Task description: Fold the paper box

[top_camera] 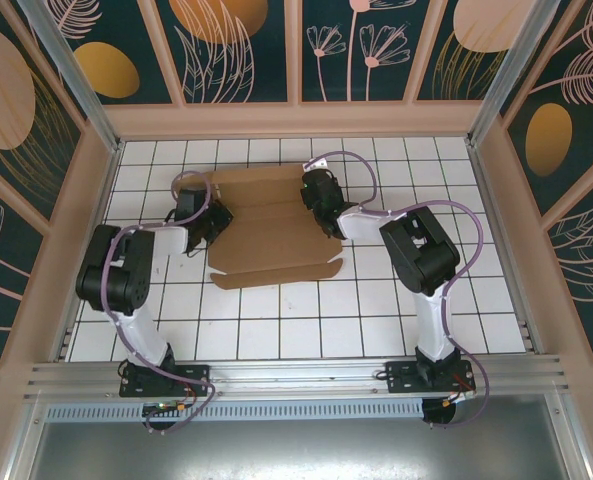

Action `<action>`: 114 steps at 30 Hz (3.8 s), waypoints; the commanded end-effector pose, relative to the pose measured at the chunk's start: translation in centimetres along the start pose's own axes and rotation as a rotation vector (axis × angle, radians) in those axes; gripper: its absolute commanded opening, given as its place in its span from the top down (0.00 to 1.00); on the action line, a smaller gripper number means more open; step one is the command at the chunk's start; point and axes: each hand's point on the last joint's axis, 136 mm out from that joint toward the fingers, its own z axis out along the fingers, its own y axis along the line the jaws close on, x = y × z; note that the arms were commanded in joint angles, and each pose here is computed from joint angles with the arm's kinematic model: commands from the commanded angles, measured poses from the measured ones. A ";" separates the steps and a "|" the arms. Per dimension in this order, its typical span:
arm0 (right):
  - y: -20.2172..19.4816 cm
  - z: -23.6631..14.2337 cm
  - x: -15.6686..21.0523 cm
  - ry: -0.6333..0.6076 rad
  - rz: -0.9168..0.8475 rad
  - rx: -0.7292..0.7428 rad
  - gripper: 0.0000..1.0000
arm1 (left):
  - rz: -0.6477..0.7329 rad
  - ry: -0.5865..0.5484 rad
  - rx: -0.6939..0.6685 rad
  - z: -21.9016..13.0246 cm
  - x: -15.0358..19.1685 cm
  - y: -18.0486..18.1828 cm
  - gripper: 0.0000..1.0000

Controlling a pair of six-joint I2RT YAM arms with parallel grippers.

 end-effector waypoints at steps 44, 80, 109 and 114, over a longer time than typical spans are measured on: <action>1.1 1.0 8.2 0.239 -0.195 -0.033 1.00 | 0.202 -0.260 -0.064 -4.4 -15.3 7.8 0.71; 1.2 1.2 8.4 0.247 -0.198 -0.037 1.00 | 0.657 -0.055 0.367 -6.0 -5.1 -4.5 0.64; 1.2 1.3 8.4 0.249 -0.199 -0.036 1.00 | 0.865 -0.146 -0.009 -3.0 -6.7 -2.9 0.52; 1.3 1.2 8.5 0.250 -0.201 -0.041 1.00 | 0.865 -0.161 -0.032 -1.9 -7.9 -3.2 0.50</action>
